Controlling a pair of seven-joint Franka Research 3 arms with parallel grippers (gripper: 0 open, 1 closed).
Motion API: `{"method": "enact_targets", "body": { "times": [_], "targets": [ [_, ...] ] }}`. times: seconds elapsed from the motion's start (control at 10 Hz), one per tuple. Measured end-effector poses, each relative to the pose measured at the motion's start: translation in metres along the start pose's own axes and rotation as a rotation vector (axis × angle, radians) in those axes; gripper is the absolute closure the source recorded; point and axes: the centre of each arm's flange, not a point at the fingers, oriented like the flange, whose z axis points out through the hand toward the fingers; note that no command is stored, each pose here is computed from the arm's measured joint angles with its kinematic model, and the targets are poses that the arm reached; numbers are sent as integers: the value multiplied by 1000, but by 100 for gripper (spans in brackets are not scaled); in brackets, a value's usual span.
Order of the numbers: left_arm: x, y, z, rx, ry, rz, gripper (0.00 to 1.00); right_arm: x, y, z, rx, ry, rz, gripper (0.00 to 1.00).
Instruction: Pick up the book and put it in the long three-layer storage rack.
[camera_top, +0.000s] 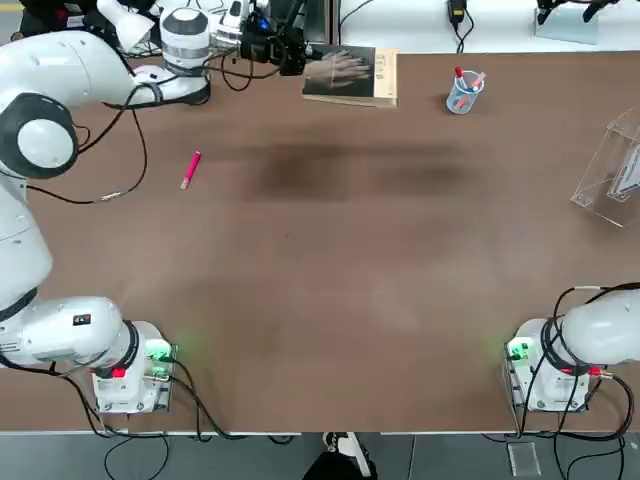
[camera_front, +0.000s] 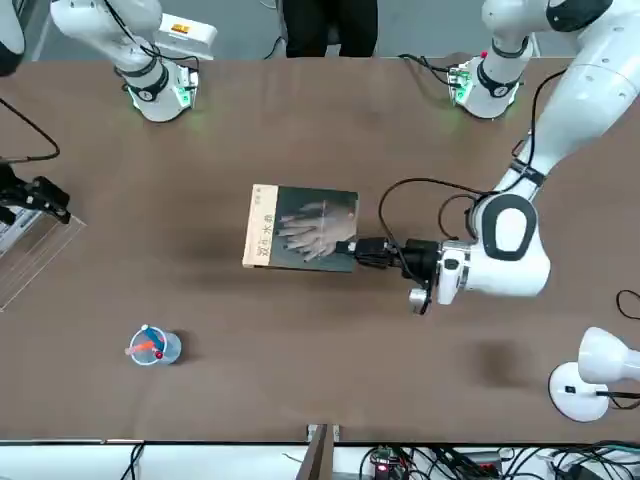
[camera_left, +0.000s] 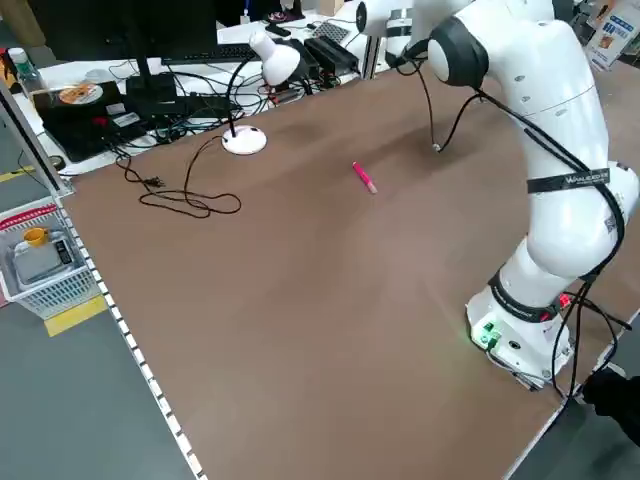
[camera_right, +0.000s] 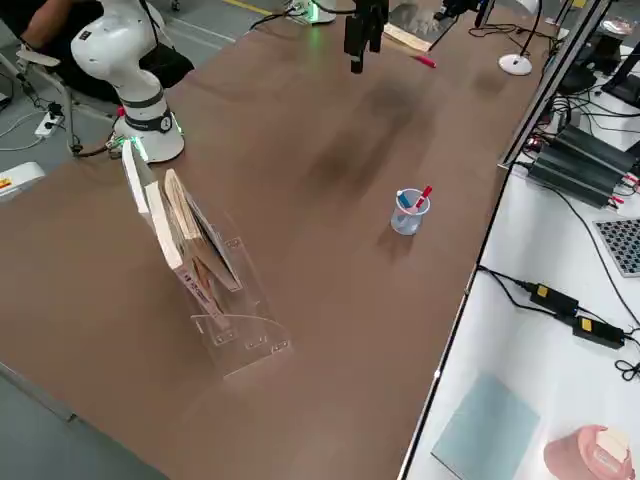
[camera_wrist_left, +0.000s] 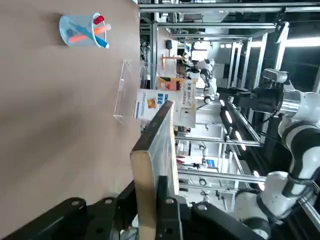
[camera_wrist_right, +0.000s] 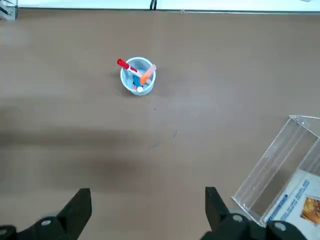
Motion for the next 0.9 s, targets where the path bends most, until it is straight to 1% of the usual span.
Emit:
{"method": "enact_targets", "body": {
  "times": [0.3, 0.5, 0.7, 0.9],
  "targets": [
    [2, 5, 20, 33, 49, 16, 96, 10, -1, 31, 0, 7, 0, 0],
    [3, 7, 24, 20, 77, 8, 96, 16, -3, 48, 14, 5, 7, 0],
    [4, 8, 25, -13, 98, 4, 96, 22, -4, 64, 56, 1, 26, 0],
    [4, 6, 30, -37, 119, 1, 96, 27, -2, 78, 127, -11, 65, 0]
  ]
}}
